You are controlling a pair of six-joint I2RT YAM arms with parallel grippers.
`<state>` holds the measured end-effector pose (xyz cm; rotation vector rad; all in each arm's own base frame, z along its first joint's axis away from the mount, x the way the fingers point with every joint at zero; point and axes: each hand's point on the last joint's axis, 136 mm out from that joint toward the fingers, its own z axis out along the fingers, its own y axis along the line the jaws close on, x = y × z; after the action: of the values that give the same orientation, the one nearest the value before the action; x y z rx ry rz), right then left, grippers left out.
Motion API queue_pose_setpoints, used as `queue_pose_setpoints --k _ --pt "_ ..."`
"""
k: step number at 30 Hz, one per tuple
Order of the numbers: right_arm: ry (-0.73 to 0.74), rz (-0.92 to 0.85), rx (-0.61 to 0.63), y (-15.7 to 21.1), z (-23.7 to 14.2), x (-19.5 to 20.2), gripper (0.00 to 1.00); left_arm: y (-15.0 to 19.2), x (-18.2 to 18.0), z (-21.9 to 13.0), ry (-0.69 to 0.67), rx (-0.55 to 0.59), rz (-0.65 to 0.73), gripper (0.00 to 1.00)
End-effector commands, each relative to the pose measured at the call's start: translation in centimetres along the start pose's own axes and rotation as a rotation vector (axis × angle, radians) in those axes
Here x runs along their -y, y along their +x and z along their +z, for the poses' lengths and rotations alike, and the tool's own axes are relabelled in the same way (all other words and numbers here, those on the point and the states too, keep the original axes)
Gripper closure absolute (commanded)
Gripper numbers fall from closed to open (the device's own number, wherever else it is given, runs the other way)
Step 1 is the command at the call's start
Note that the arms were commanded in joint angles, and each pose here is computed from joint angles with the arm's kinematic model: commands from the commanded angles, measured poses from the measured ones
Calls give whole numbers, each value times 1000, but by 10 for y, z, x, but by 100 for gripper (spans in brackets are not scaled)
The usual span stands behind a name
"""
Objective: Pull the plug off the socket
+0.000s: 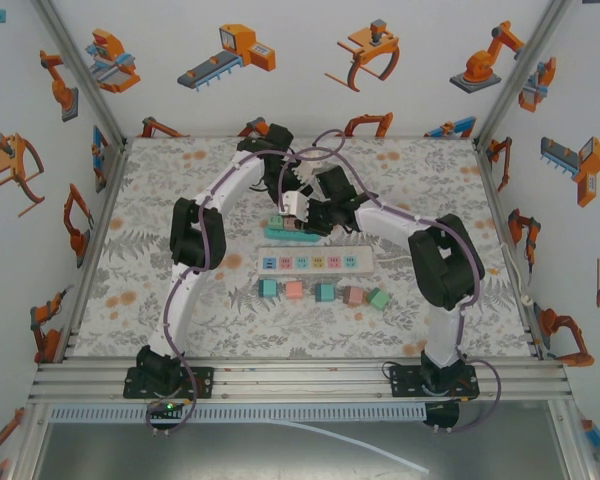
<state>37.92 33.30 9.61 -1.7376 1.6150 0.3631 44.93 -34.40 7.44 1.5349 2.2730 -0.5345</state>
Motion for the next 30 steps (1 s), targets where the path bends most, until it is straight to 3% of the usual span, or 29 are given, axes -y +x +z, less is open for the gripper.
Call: queue_pose_setpoints --k 1,11,16,20,30 --pt "3 -42 26 -22 -7 10 78 38 -1 40 4 -139 19 42" --pt "55 22 74 -44 -20 28 81 55 -8 57 -30 -209 20 42" --pt "98 -140 -18 -32 -15 16 82 55 -15 59 -66 -210 -15 43" --pt "166 -170 -36 -33 -22 22 82 60 -24 61 -109 -240 -23 44" --pt "152 -27 58 -48 -38 28 83 59 -27 60 -126 -240 -28 45"
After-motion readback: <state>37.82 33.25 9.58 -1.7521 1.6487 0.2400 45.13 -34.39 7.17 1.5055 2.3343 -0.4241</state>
